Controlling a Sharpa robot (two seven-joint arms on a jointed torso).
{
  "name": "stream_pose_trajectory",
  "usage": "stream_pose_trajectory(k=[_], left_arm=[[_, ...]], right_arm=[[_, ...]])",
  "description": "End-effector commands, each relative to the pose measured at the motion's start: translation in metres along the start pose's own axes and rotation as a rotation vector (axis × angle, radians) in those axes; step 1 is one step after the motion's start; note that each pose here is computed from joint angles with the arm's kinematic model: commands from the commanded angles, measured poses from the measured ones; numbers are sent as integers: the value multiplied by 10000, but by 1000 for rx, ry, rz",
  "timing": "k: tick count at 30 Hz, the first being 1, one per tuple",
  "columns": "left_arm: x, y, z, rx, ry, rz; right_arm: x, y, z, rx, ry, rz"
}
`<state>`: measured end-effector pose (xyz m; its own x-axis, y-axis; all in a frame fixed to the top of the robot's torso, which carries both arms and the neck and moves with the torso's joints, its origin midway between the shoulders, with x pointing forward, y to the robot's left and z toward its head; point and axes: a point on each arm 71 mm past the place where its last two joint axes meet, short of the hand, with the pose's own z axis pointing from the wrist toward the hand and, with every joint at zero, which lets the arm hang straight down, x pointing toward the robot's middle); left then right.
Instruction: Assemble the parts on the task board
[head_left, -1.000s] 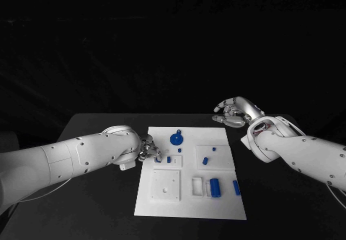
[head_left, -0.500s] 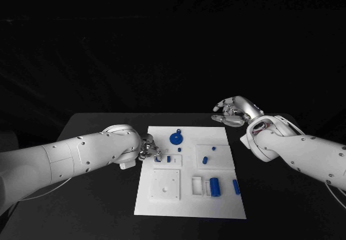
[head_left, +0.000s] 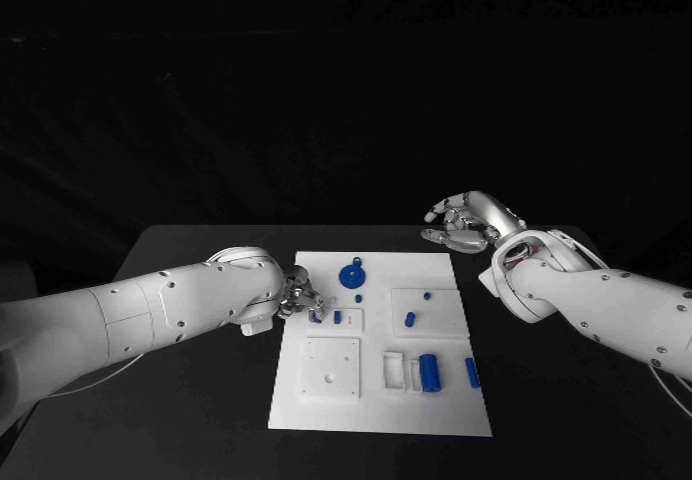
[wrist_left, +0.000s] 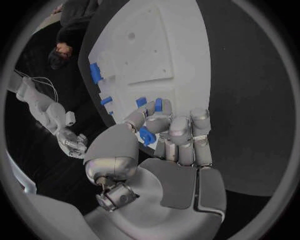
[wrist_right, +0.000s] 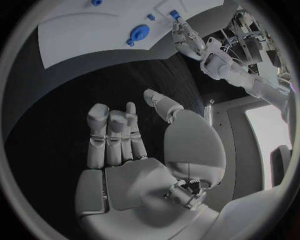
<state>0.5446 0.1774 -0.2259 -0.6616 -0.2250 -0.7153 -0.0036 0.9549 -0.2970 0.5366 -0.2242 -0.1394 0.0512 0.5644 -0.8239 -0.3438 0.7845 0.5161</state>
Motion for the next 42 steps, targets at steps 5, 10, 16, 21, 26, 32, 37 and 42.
stream_pose_trajectory(k=[5, 10, 16, 21, 26, 32, 37, 42], left_arm=[[72, -45, 11, 3, 45, 33], [80, -59, 12, 5, 50, 36], [81, -64, 13, 6, 50, 36], [71, -67, 14, 7, 36, 30], [67, -64, 15, 6, 33, 28], [58, -53, 17, 3, 28, 26], [50, -36, 18, -1, 25, 24], [33, -2, 16, -8, 16, 19]], right_arm=[[16, 23, -1, -14, 16, 1], [17, 26, -1, -15, 17, 1], [18, 29, -1, -16, 17, 1], [17, 31, -2, -17, 16, 2], [17, 30, -3, -17, 16, 2], [17, 30, -3, -17, 16, 1], [16, 29, -3, -17, 16, 2], [12, 24, -4, -16, 14, 1]])
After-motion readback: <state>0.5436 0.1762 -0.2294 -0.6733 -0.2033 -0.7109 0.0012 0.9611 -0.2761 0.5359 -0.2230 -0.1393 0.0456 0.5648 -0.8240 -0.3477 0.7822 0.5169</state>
